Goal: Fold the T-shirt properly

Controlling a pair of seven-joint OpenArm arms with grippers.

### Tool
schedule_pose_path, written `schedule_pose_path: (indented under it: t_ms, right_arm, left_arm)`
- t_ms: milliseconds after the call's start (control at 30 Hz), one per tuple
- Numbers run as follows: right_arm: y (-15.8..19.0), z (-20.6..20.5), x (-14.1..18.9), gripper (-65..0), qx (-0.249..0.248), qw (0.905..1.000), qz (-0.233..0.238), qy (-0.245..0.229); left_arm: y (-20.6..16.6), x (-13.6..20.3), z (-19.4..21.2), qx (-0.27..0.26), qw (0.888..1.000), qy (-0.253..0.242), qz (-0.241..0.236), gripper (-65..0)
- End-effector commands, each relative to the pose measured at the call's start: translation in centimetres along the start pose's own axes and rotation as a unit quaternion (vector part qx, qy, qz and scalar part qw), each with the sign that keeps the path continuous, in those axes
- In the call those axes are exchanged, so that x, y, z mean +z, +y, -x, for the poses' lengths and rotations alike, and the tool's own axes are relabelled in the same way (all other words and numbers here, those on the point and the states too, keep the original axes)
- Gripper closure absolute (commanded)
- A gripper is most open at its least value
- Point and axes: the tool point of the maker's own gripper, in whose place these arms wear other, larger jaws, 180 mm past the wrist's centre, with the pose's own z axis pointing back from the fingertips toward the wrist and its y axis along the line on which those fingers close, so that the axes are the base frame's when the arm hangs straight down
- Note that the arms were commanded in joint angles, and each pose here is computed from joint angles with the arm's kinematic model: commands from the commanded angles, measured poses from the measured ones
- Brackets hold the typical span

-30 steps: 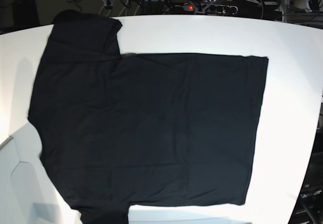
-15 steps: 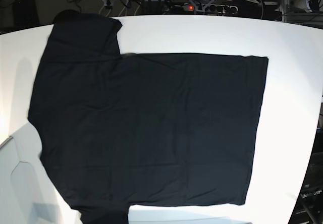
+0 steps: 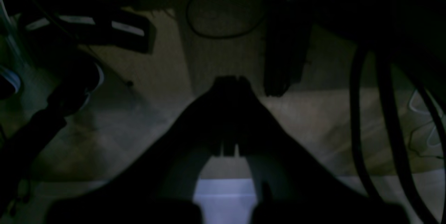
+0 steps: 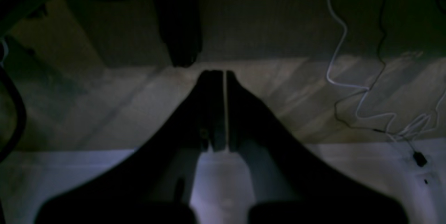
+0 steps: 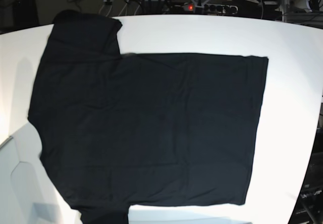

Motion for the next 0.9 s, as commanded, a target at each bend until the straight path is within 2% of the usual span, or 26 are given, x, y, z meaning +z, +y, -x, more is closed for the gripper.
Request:
schedule_pose_path:
  t_ms: [0, 100, 200, 433, 733, 867]
  right_arm:
    - [0.7, 1.5, 0.3, 0.0, 0.0, 0.9999, -0.012, 0.004]
    - [0.7, 2.7, 1.4, 0.0, -0.002, 0.9997, -0.012, -0.022]
    - [0.3, 3.7, 3.7, 0.0, -0.004, 0.9983, -0.009, -0.058]
    - [-0.6, 4.5, 10.7, 0.0, -0.005, 0.9908, -0.002, -0.135]
    - [-2.3, 3.3, 20.3, 0.0, 0.014, 0.9767, 0.01, -0.214]
    - [-3.0, 0.8, 24.3, 0.0, 0.032, 0.9644, 0.015, -0.262]
  left_arm:
    - [1.2, 0.3, 1.8, -0.002, 1.0, 0.008, -0.011, 0.0]
    - [1.8, 1.3, 2.7, -0.006, 1.0, -0.018, -0.014, 0.0]
    - [4.0, 3.6, 3.4, -0.022, 0.998, -0.057, -0.027, 0.0]
    - [6.3, 11.3, 3.6, -0.063, 0.987, -0.142, -0.031, 0.0]
    - [8.1, 19.8, 1.7, -0.018, 0.979, -0.201, 0.021, 0.0]
    - [9.1, 23.1, -1.0, -0.006, 0.97, -0.242, 0.021, 0.0]
